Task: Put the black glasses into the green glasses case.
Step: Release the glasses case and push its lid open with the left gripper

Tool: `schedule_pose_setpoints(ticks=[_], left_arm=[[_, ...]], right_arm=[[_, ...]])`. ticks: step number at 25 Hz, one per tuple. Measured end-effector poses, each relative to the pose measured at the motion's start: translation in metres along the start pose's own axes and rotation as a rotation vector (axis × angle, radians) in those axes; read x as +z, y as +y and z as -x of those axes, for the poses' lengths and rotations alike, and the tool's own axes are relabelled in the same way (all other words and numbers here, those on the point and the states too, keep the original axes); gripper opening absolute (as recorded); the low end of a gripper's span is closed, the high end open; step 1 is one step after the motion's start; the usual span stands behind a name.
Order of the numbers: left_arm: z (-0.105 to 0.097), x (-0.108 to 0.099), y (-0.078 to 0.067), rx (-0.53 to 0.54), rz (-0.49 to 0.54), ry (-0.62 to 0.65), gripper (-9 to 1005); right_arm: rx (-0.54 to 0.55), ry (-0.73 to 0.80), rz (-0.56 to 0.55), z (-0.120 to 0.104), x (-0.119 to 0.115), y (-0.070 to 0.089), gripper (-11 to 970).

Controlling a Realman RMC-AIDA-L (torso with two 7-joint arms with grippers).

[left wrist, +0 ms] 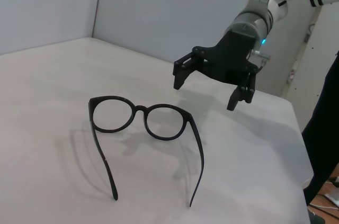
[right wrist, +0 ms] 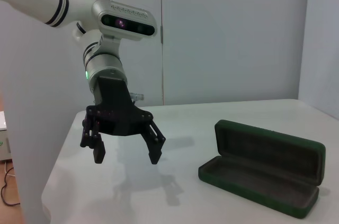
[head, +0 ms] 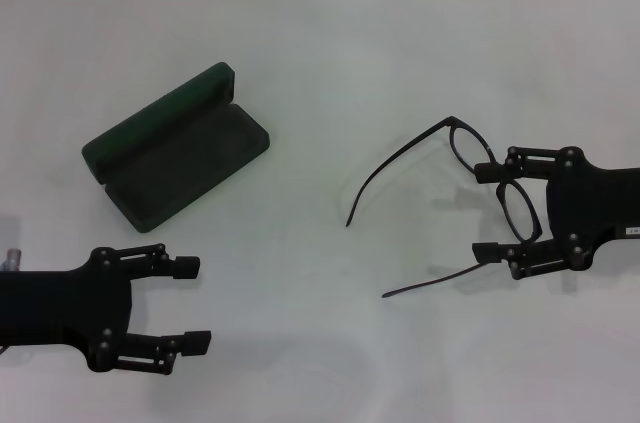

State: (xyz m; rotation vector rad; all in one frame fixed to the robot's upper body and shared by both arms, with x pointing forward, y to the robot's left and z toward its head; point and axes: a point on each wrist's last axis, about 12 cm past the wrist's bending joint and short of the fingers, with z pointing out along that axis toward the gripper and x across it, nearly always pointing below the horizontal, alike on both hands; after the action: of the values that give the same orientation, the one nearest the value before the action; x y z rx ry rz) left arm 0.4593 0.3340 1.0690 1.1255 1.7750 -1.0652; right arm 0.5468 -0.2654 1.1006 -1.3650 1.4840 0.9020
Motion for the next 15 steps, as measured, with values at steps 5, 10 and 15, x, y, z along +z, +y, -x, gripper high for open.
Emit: schedule_pose_setpoints(ticks=[5,10,15], left_arm=[[-0.0004,0.0001,-0.0002,-0.002,-0.001,-0.001,874],[-0.0006,0.0002,-0.0003,-0.004,-0.001,-0.001,874],[0.0068,0.0001,0.0052,-0.1,0.013,-0.024,873]], right_arm=[[0.0,0.0,0.0,0.0,0.0,0.0,866],[0.002,-0.001,0.0,0.0001,-0.0001,0.0,864],[0.004,-0.002,0.0,0.0002,-0.0002,0.0,863]])
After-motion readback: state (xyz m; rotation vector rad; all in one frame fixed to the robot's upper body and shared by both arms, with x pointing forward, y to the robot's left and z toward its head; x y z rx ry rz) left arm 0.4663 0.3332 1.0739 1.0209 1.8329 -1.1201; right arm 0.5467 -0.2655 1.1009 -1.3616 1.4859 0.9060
